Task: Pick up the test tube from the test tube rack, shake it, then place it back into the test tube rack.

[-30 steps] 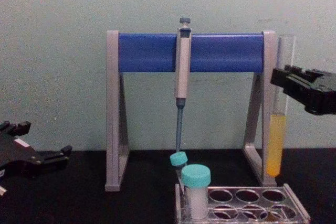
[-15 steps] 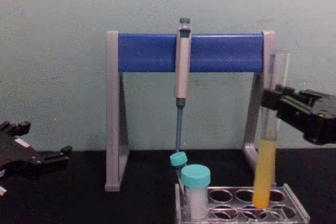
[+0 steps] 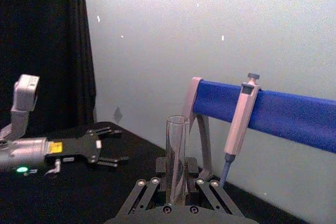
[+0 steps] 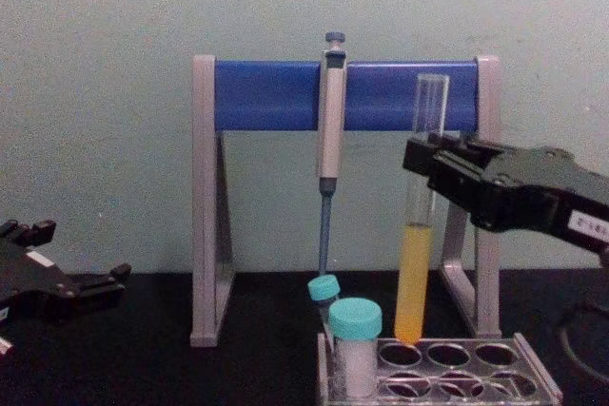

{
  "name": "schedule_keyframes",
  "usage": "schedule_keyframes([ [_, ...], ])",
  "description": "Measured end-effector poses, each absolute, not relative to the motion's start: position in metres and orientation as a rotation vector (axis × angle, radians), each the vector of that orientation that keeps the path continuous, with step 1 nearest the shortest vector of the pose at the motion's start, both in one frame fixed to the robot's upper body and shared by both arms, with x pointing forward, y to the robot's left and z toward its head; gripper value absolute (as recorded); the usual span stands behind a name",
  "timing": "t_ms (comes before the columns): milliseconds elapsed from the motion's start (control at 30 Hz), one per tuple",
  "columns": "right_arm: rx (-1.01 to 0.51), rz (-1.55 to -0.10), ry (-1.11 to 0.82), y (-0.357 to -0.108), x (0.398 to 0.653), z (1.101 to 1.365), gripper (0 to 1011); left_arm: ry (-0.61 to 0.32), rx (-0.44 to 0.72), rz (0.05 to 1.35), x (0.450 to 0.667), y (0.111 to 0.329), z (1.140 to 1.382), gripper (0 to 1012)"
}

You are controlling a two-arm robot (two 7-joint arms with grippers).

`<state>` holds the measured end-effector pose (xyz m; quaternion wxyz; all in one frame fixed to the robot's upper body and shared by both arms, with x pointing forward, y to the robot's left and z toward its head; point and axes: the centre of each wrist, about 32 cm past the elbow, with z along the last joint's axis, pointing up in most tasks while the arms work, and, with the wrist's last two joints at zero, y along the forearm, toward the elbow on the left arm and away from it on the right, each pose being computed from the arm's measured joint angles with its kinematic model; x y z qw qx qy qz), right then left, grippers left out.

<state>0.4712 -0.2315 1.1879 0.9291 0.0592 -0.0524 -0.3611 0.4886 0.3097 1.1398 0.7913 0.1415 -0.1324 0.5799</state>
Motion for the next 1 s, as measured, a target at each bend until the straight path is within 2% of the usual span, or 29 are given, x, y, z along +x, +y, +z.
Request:
schedule_keyframes([
  [367,0.118,-0.792,-0.139,-0.237,0.491,1.195,227,-0.285,0.305,1.248,0.489,0.310,1.140,1001],
  [1000,0.122,-0.825,-0.145,-0.242,0.489,1.197,227,-0.285,0.304,1.248,0.489,0.310,1.140,1001],
])
